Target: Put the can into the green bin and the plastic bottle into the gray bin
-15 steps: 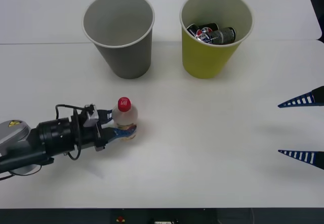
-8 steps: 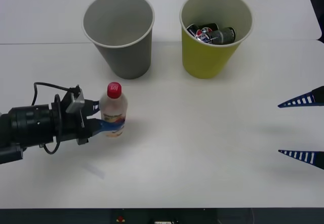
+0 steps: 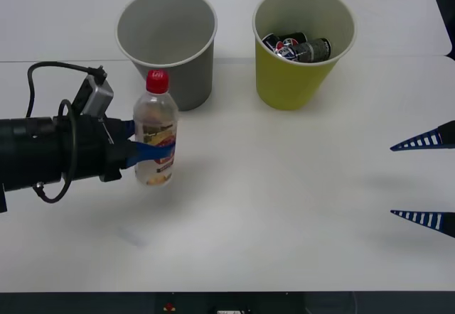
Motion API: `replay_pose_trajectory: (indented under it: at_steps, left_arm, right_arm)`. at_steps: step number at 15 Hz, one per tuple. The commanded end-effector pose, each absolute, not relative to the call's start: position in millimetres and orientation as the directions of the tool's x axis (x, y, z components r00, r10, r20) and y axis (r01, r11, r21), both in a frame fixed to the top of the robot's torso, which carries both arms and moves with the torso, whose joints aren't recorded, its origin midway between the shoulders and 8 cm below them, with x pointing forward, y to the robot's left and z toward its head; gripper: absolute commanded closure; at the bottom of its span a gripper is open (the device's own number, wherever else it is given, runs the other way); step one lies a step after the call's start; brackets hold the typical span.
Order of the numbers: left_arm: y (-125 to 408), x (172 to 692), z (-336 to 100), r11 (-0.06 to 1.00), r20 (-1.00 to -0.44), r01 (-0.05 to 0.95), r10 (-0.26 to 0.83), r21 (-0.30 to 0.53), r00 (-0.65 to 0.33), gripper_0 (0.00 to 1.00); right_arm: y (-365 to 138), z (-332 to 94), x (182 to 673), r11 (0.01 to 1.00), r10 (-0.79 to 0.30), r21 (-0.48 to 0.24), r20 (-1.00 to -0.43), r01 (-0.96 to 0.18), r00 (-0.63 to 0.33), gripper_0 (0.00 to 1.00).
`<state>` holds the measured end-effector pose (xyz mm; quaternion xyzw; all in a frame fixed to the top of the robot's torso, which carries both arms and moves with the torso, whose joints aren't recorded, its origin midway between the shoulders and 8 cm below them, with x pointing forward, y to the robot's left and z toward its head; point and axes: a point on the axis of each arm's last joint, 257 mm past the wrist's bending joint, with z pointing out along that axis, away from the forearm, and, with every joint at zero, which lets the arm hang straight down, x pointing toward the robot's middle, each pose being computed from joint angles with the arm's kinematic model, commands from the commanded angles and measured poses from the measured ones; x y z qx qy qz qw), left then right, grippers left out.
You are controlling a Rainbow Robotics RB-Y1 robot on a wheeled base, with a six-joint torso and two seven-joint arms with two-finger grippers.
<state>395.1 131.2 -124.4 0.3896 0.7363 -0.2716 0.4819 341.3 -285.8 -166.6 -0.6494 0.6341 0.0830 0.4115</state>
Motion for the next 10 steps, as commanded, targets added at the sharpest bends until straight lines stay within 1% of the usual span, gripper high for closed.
replay_pose_trajectory:
  at_steps: [1,3,5,8,10]
  left_arm:
    - [138.3,393.0,-105.6,0.614,-0.899,0.788,0.319,-0.045,-0.300,1.00]
    - [150.7,392.6,-82.9,0.642,-0.877,0.767,0.358,-0.017,-0.319,1.00]
    - [163.2,399.0,-64.2,0.643,-0.863,0.764,0.413,0.050,-0.291,1.00]
    - [180.8,418.8,-33.3,0.652,-0.846,0.746,0.466,0.133,-0.257,1.00]
    - [186.8,435.3,-12.6,0.656,-0.843,0.736,0.483,0.168,-0.238,1.00]
  right_arm:
    - [-285.8,-166.6,341.3,0.143,-0.755,-0.429,-0.630,-0.892,0.182,0.00]
    - [-285.8,-166.6,341.3,0.143,-0.755,-0.429,-0.630,-0.892,0.182,0.00]
    - [-285.8,-166.6,341.3,0.143,-0.755,-0.429,-0.630,-0.892,0.182,0.00]
    - [-285.8,-166.6,341.3,0.143,-0.755,-0.429,-0.630,-0.892,0.182,0.00]
    - [-285.8,-166.6,341.3,0.143,-0.755,-0.429,-0.630,-0.892,0.182,0.00]
